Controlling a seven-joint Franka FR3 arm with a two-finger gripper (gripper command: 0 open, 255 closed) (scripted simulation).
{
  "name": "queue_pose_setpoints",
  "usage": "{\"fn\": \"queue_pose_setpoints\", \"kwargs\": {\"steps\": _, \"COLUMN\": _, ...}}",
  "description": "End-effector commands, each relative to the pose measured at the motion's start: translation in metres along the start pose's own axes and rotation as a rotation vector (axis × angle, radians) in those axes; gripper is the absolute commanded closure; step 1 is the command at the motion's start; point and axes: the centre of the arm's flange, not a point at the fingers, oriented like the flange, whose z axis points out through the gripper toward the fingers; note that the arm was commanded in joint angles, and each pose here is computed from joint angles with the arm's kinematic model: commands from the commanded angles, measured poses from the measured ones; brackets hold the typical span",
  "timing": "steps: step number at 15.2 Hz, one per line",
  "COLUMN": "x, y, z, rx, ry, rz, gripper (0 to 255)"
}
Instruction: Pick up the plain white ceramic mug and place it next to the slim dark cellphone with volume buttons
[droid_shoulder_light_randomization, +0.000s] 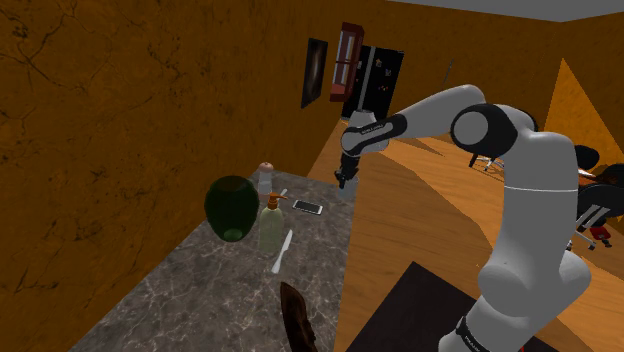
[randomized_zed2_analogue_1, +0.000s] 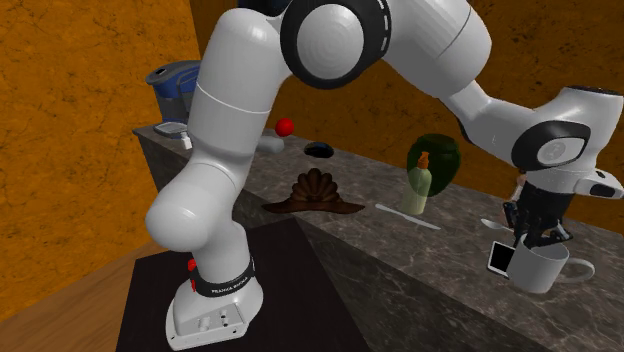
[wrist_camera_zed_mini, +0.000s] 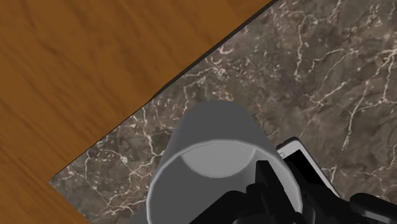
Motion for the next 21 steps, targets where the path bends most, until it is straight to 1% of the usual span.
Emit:
{"fn": "queue_pose_setpoints", "kwargs": {"steps": 1, "x": -0.001, "y": 0.0, "z": 0.01, "rx": 0.0, "ry": 0.001, "rz": 0.0, "gripper": 255}}
{"fn": "queue_pose_setpoints", "kwargs": {"steps": 16, "x": -0.007, "y": -0.002, "z": 0.091, "rx": 0.0, "ry": 0.001, "rz": 0.0, "gripper": 255}}
{"fn": "queue_pose_setpoints", "kwargs": {"steps": 21, "x": -0.007, "y": -0.002, "z": 0.091, "rx": 0.0, "ry": 0.001, "rz": 0.0, "gripper": 255}}
